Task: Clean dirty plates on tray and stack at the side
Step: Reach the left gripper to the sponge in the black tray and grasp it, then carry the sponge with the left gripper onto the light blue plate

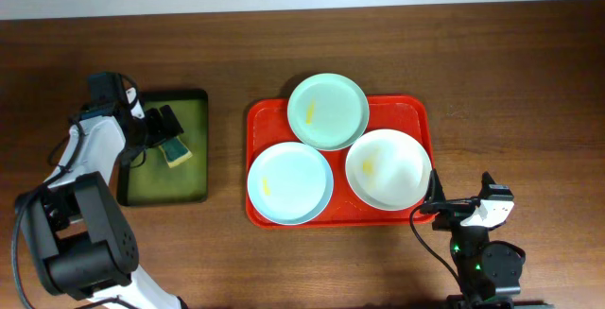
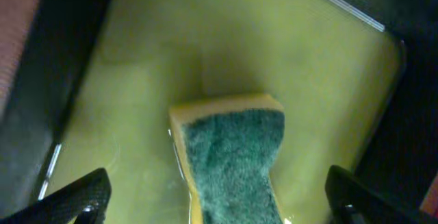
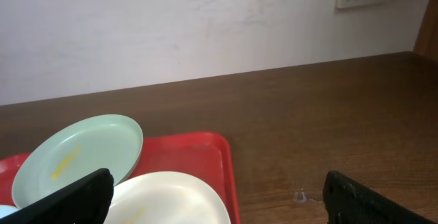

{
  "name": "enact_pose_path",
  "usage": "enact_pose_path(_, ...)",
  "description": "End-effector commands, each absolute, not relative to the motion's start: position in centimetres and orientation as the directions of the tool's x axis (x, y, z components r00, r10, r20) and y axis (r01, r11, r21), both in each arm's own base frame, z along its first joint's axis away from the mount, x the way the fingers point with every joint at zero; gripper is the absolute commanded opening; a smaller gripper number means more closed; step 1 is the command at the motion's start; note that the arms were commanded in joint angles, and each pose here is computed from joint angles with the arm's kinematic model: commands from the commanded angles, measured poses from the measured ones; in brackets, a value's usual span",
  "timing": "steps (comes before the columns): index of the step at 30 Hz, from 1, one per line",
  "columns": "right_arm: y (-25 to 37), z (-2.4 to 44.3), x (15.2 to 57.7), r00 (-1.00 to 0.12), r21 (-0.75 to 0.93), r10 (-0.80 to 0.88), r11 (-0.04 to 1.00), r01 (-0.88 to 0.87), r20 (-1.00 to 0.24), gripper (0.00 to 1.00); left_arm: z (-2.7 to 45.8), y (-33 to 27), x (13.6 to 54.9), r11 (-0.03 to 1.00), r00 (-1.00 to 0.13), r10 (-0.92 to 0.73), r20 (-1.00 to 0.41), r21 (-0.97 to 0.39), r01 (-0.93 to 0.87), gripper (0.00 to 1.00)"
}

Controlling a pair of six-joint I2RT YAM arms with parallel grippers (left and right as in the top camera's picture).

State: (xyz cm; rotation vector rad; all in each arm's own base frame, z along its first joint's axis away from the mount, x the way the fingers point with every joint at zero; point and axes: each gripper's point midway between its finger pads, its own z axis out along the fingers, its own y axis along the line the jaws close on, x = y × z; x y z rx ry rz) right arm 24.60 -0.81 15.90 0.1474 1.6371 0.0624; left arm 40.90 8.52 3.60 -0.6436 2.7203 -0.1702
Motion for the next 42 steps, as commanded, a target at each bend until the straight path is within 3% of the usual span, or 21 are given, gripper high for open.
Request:
enact_pose_path(1, -1.0, 15.6, 24.6, -0.070, 0.130, 0.134, 0.989, 0.067, -0.988, 0.99, 3.6, 8.5, 41.5, 0.892, -0.836, -0.451, -0.313, -0.180, -0.414, 0.91)
enact_pose_path(4, -1.0, 15.6, 24.6, -0.070, 0.130, 0.134, 0.989, 0.067, -0.988, 0.99, 3.3, 7.3, 41.4, 0.904, -0.852, -0.426, -0.305, -0.176, -0.389, 0.75)
enact_pose_path(11, -1.0, 15.6, 24.6, -0.070, 0.130, 0.134, 0.989, 0.067, -0.988, 0.99, 1.6, 8.8, 40.5, 0.908, -0.861, -0.409, -0.301, -0.036, -0.418, 0.76)
enact_pose_path(15, -1.0, 15.6, 24.6, -0.070, 0.130, 0.134, 0.989, 0.067, -0.988, 0.98, -0.1, 8.8, 40.0, 0.906, -0.873, -0.412, -0.260, -0.022, -0.422, 0.77)
enact_pose_path(18, -1.0, 15.6, 24.6, -0.070, 0.130, 0.134, 0.989, 0.067, -0.988, 0.98, -0.9, 8.4, 39.8, 0.908, -0.880, -0.413, -0.237, -0.032, -0.418, 0.68)
enact_pose_path(19, -1.0, 15.6, 24.6, -0.070, 0.130, 0.134, 0.989, 0.067, -0.988, 0.98, -0.9, 8.4, 39.8, 0.908, -0.880, -0.413, -0.237, -0.034, -0.417, 0.63)
enact_pose_path(22, -1.0, 15.6, 24.6, -0.070, 0.130, 0.134, 0.989, 0.067, -0.988, 0.99, -0.8, 8.4, 40.0, 0.908, -0.877, -0.413, -0.245, -0.036, -0.417, 0.17)
enact_pose_path(23, -1.0, 15.6, 24.6, -0.070, 0.130, 0.134, 0.989, 0.067, -0.988, 0.98, -0.7, 8.4, 40.1, 0.908, -0.877, -0.413, -0.247, -0.036, -0.417, 0.08)
enact_pose_path(26, -1.0, 15.6, 24.6, -0.070, 0.130, 0.134, 0.989, 0.067, -0.988, 0.99, -0.4, 8.5, 40.2, 0.908, -0.875, -0.413, -0.254, -0.038, -0.417, 0.00)
enact_pose_path(38, -1.0, 15.6, 24.6, -0.070, 0.130, 0.134, 0.989, 0.067, -0.988, 0.98, 9.9, 8.6, 40.8, 0.909, -0.828, -0.404, -0.390, -0.073, -0.410, 0.00)
enact_pose_path(42, -1.0, 15.6, 24.6, -0.070, 0.130, 0.134, 0.989, 0.067, -0.988, 0.98, 10.4, 8.5, 40.4, 0.909, -0.825, -0.404, -0.396, -0.074, -0.410, 0.00)
